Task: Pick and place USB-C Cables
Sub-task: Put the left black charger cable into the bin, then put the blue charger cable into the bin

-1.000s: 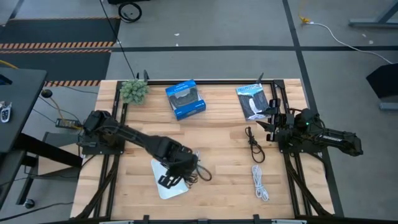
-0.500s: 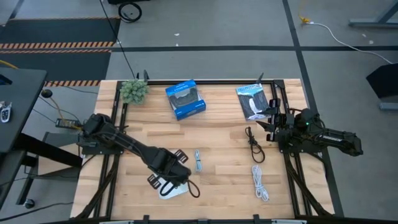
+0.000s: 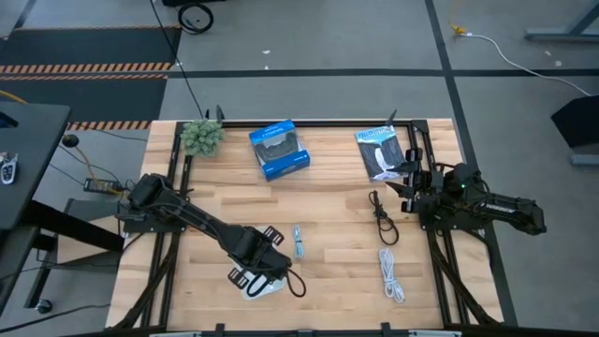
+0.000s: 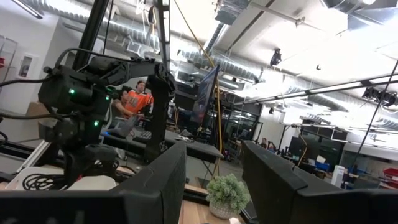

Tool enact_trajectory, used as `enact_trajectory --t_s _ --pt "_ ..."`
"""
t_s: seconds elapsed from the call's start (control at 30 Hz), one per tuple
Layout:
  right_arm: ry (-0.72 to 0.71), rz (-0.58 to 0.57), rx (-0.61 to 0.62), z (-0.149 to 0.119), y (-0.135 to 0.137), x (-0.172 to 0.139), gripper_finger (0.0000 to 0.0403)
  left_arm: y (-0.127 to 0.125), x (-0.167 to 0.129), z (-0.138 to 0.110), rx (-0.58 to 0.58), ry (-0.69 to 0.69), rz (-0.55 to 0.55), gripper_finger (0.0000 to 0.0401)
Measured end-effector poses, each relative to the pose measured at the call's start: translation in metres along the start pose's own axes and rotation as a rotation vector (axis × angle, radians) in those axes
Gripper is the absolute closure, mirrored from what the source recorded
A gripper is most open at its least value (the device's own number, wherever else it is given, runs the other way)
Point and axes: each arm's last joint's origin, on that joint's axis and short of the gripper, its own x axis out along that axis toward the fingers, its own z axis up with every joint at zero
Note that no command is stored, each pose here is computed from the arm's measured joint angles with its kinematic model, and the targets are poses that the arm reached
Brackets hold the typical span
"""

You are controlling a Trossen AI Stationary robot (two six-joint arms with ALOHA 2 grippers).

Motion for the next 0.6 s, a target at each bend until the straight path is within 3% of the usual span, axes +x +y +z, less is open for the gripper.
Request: enact_trajectory --t_s 0.2,0.6 --pt "-0.001 0.0 0.0 0.0001 0.0 0.0 0.0241 -0.0024 0.008 0.0026 -0.02 0.017 -0.007 0.031" --pt "-0.012 -0.003 -0.003 0.0013 -0.0003 0.0 0.0241 0.0013 0.0004 0.0056 -0.049 0.012 0.027 0.0197"
